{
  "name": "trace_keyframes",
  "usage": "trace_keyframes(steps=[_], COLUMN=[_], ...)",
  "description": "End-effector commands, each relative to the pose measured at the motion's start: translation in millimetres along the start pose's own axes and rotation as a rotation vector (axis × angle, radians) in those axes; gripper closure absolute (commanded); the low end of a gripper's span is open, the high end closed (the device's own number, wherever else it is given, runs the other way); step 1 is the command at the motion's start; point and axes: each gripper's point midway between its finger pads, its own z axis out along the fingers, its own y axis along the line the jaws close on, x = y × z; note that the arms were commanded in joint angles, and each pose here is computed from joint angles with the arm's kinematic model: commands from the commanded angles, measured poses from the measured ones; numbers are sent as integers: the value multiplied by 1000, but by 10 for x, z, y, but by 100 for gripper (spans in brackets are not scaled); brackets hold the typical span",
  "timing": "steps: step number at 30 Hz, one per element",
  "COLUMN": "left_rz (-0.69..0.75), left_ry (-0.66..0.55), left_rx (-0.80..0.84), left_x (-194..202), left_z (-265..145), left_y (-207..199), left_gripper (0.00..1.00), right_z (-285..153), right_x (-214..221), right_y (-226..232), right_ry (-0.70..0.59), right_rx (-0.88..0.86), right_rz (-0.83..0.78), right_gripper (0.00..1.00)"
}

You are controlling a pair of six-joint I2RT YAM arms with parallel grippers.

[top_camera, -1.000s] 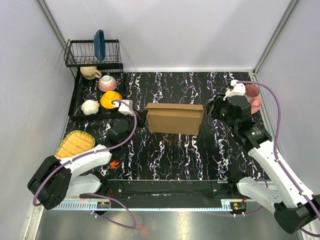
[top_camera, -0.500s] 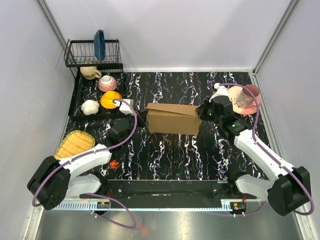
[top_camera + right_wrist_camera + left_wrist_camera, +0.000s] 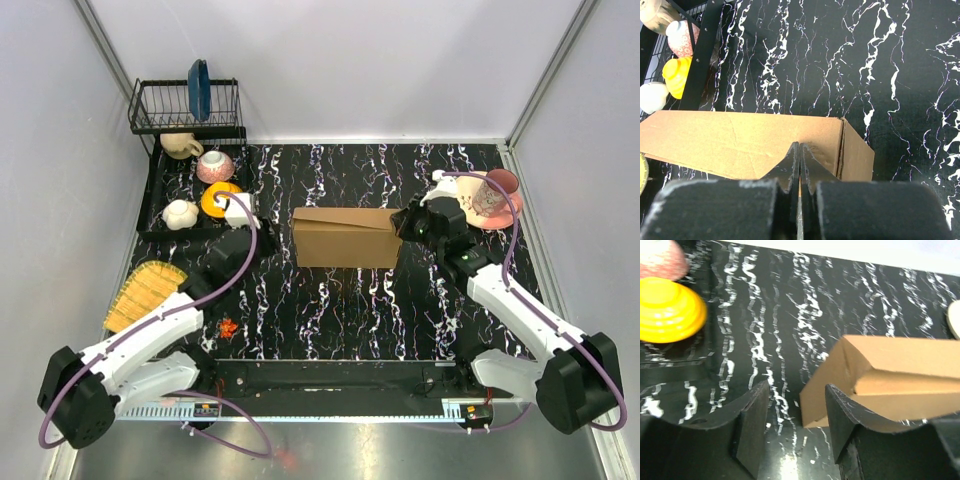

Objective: Fold the paper box

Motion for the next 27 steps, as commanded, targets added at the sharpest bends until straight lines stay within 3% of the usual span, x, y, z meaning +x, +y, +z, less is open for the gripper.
trace_keyframes(steps=[1, 3, 6, 7, 9, 13, 20, 27], left_rz=[22, -67, -224, -265, -253, -270, -298, -294], left_ry=[-47, -136, -309, -357, -310, -338, -207, 15], left_rx=[-251, -248, -7, 130, 198, 412, 448, 357], left_x=[-323, -573, -989, -1172, -1150, -1314, -693, 311], left_z=[-128, -188, -196, -213, -42, 8, 176, 205], left_y=[455, 477, 100, -158, -375, -836, -861, -605], left_gripper=[48, 48, 58, 65, 74, 89, 100, 100], right_z=[-36, -33, -39, -41, -43, -29, -52, -94], right_x=[655, 655, 675, 671, 691, 730, 807, 963], right_y=[-403, -407, -413, -411, -423, -418, -468, -490], right_ry=[223, 222, 227, 226, 232, 245, 259, 299], right_rx=[143, 144, 145, 144, 146, 142, 150, 142], right_rz=[-36, -39, -40, -40, -39, -37, -36, -15], right_gripper=[100, 100, 100, 100, 100, 100, 100, 100])
